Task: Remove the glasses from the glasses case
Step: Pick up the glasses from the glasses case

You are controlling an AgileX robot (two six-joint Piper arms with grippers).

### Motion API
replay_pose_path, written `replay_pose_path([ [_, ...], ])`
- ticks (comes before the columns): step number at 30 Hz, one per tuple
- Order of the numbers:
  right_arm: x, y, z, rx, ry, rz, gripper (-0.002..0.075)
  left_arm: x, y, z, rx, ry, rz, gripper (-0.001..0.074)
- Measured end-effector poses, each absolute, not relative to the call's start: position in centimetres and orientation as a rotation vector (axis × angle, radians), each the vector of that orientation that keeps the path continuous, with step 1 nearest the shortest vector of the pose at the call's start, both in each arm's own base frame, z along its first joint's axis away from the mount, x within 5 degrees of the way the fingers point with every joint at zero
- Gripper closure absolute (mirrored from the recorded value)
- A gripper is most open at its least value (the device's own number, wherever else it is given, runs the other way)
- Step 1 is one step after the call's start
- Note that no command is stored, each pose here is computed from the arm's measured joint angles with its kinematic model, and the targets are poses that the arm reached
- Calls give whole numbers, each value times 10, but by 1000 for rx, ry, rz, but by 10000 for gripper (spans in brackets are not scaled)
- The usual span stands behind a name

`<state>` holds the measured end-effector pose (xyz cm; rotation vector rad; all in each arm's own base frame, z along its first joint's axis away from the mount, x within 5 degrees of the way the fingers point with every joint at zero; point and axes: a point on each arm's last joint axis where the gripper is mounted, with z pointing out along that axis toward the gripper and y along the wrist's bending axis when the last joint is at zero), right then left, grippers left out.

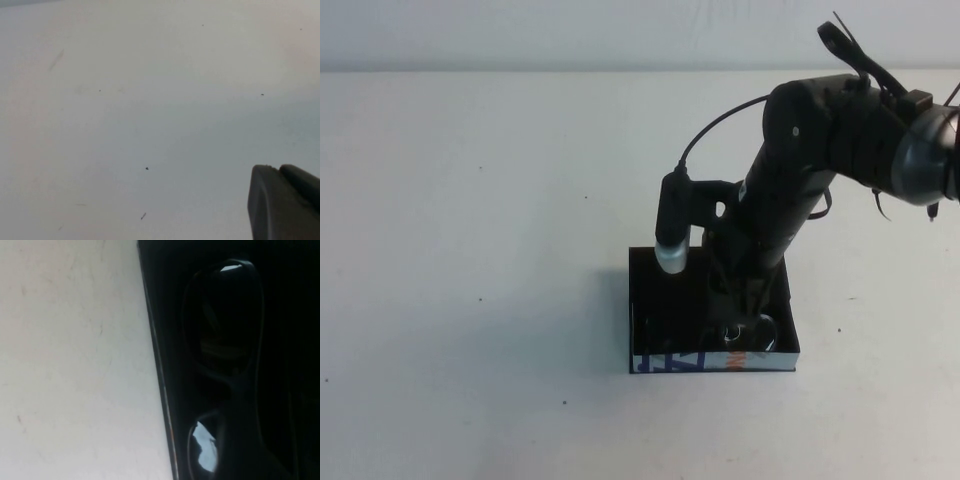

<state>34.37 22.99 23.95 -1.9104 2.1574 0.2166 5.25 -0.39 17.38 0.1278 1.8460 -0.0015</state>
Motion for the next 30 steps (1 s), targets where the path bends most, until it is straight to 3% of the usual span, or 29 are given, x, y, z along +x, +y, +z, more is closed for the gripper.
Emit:
replay_pose_path([
  [2,343,232,240,-1916,2154,222,423,53,-4,174,128,1846,-2,739],
  [6,341,234,240,-1915,2154,242,389,53,-4,174,128,1846,-2,739],
  [30,349,243,213,-1920,2170,245,385,53,-4,174,128,1846,-2,739],
])
